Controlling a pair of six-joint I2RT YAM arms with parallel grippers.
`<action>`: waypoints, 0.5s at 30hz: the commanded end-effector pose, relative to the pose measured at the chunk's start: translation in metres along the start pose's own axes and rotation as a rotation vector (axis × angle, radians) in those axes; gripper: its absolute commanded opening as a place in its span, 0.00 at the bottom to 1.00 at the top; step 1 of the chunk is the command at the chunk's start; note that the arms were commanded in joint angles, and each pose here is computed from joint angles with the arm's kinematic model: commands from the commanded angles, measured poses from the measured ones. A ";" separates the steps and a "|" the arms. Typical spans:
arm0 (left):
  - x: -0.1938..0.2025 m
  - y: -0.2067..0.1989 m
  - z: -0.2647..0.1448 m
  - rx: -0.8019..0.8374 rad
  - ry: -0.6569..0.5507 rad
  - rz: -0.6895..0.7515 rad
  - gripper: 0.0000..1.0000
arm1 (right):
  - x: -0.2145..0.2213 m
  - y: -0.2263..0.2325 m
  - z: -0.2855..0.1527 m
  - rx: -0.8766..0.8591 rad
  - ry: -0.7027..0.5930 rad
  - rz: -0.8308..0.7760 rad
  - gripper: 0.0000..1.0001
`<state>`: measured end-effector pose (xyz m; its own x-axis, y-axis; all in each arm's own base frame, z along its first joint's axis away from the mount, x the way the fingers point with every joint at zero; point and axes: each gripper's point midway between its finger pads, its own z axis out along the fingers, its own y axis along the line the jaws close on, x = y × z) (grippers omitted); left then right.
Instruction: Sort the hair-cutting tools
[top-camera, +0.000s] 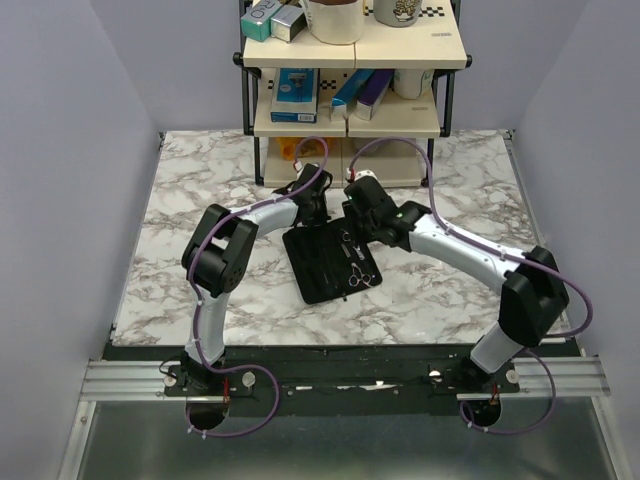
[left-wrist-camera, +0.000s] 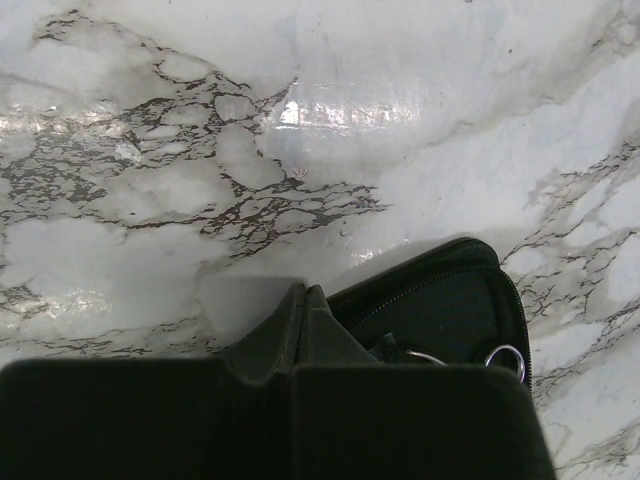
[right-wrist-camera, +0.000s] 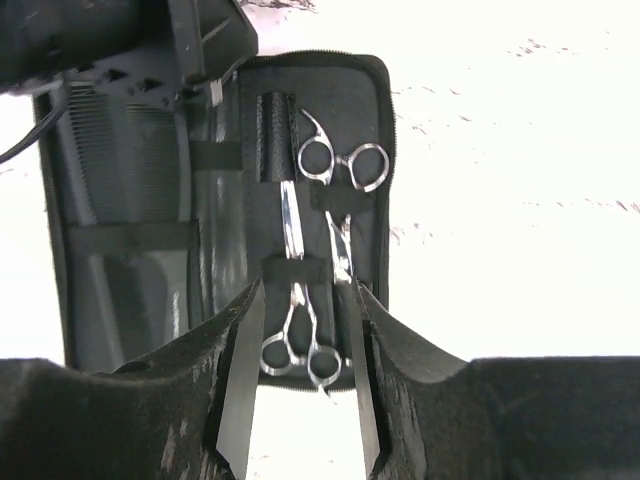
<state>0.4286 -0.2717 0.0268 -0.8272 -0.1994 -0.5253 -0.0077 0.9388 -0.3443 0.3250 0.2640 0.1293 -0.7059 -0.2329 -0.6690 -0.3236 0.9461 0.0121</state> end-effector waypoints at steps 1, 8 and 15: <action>0.054 0.036 -0.003 -0.102 0.186 0.022 0.00 | 0.039 -0.008 -0.006 0.032 0.097 0.021 0.46; 0.050 0.035 -0.004 -0.098 0.181 0.014 0.00 | 0.077 -0.003 -0.003 0.017 0.184 0.034 0.44; 0.051 0.036 -0.005 -0.098 0.183 0.011 0.00 | 0.097 0.008 0.009 0.013 0.239 0.024 0.43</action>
<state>0.4284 -0.2704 0.0273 -0.8304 -0.2028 -0.5189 -0.0086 0.9360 -0.3520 0.2696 0.2469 0.0741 -0.8159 -0.2587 -0.5172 -0.3055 0.9522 0.0057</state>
